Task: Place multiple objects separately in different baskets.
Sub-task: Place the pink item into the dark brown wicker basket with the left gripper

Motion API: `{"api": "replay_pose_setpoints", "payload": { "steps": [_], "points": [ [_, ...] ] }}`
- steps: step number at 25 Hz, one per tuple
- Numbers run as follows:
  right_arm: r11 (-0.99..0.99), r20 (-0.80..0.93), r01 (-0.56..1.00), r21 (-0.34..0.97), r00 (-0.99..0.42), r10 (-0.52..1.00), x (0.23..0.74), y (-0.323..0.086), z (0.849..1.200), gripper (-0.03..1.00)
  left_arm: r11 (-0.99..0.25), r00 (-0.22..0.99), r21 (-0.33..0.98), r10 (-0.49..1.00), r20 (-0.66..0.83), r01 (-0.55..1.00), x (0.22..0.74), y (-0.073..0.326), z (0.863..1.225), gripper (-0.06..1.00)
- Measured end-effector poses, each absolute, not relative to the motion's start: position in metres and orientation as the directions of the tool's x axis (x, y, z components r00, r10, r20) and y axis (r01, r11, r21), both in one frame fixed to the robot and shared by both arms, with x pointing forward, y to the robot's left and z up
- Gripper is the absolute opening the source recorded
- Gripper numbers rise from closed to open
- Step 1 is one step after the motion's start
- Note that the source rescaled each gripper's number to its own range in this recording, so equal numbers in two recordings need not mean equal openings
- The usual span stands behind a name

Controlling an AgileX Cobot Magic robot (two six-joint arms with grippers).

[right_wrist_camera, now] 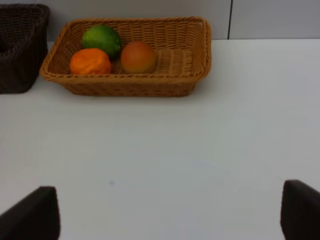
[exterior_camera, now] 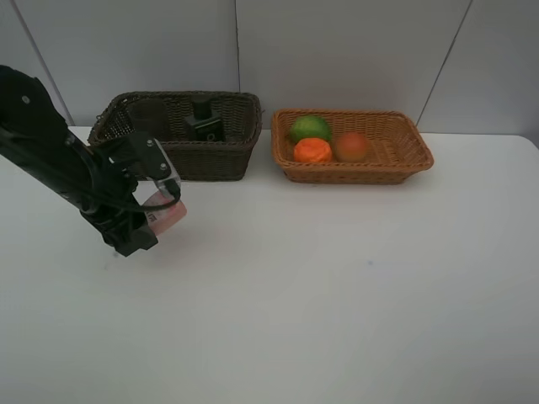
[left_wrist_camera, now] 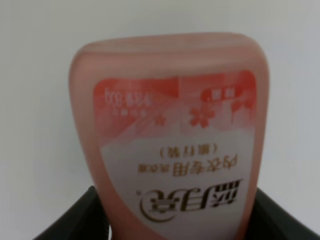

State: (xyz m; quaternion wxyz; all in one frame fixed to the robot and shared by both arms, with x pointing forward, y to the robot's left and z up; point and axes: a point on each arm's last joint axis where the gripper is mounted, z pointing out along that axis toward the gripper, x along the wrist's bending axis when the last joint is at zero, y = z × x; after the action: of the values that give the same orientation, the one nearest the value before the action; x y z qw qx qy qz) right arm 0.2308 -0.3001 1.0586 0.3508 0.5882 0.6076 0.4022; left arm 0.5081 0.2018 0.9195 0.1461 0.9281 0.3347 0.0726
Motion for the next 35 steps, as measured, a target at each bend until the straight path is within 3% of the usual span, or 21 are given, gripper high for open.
{"api": "replay_pose_setpoints", "payload": {
  "steps": [6, 9, 12, 17, 23, 28, 35],
  "points": [
    [-0.015, 0.047, 0.433, 0.901, -0.062, 0.997, 0.231, -0.300, 1.059, 0.87, -0.298, 0.363, 0.401, 0.927, -0.095, 0.866, 0.518, 0.202, 0.923, 0.68],
    [-0.015, 0.047, 0.433, 0.901, -0.062, 0.997, 0.231, -0.300, 1.059, 0.87, -0.102, 0.183, 0.398, 0.968, -0.173, 0.912, 0.523, 0.201, 0.926, 0.68],
    [-0.015, 0.047, 0.433, 0.901, -0.062, 0.997, 0.231, -0.300, 1.059, 0.87, -0.010, 0.110, 0.425, 0.971, -0.211, 0.905, 0.535, 0.198, 0.938, 0.68],
    [-0.015, 0.047, 0.433, 0.901, -0.062, 0.997, 0.231, -0.300, 1.059, 0.87, -0.026, 0.146, 0.518, 0.970, -0.193, 0.855, 0.560, 0.193, 0.969, 0.68],
    [-0.015, 0.047, 0.433, 0.901, -0.062, 0.997, 0.231, -0.300, 1.059, 0.87, -0.150, 0.240, 0.682, 0.970, -0.039, 0.716, 0.600, 0.200, 1.013, 0.68],
    [-0.015, 0.047, 0.433, 0.901, -0.062, 0.997, 0.231, -0.300, 1.059, 0.87, -0.252, 0.287, 0.745, 0.954, 0.085, 0.617, 0.626, 0.204, 1.005, 0.68],
    [-0.015, 0.047, 0.433, 0.901, -0.062, 0.997, 0.231, -0.300, 1.059, 0.87, -0.265, 0.305, 0.786, 0.947, 0.103, 0.558, 0.647, 0.202, 0.971, 0.68]
  ]
}}
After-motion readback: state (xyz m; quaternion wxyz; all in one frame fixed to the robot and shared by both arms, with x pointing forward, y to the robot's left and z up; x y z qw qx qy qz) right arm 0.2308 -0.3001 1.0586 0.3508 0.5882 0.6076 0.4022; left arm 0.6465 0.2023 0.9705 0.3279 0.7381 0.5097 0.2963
